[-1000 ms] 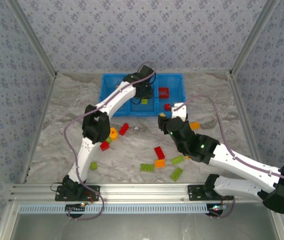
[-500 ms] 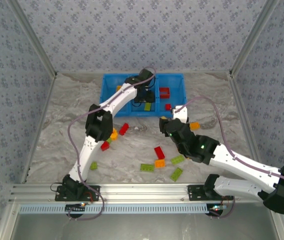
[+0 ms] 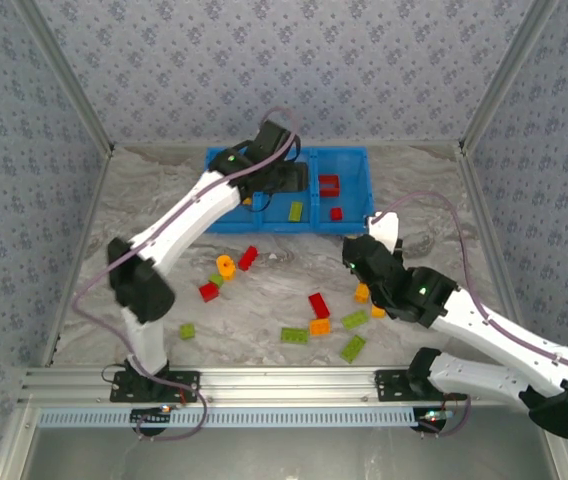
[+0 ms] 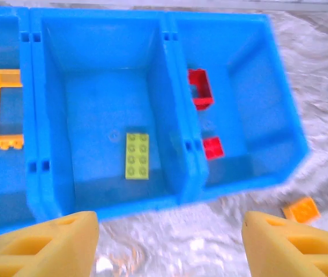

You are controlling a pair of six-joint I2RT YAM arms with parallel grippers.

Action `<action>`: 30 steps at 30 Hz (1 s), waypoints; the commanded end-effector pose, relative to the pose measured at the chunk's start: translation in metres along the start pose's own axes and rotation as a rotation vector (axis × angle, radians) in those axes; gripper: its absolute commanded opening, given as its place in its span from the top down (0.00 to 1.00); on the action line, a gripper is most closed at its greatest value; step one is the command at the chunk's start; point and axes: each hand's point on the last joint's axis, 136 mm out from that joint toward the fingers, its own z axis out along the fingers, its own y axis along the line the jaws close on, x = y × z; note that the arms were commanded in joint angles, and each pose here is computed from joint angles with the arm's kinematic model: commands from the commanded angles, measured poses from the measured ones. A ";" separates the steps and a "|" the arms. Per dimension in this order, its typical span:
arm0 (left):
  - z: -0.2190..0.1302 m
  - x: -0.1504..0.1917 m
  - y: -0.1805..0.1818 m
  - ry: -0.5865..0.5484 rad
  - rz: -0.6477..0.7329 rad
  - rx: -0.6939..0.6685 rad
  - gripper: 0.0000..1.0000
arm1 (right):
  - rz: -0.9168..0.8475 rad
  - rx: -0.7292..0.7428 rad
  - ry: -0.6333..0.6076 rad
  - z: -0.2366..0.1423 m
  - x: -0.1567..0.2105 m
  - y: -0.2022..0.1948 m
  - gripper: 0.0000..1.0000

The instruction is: Sort the legos into containers by color

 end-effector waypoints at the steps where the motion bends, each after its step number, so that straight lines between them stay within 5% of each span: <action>1: -0.035 0.024 -0.016 -0.040 0.036 0.079 0.32 | 0.038 0.163 0.153 -0.002 0.030 -0.047 0.34; 7: -0.078 0.120 -0.080 -0.012 0.167 0.352 0.28 | 0.257 0.331 0.522 0.024 0.105 -0.106 0.32; 13: -0.067 0.199 -0.095 0.077 0.174 0.399 0.28 | 0.548 0.304 0.657 0.053 0.151 -0.118 0.18; 18: -0.059 0.216 -0.100 0.097 0.203 0.381 0.27 | 0.660 0.317 0.665 0.070 0.159 -0.125 0.09; 30: -0.064 0.221 -0.113 0.100 0.255 0.447 0.28 | 0.774 0.364 0.721 0.095 0.180 -0.134 0.15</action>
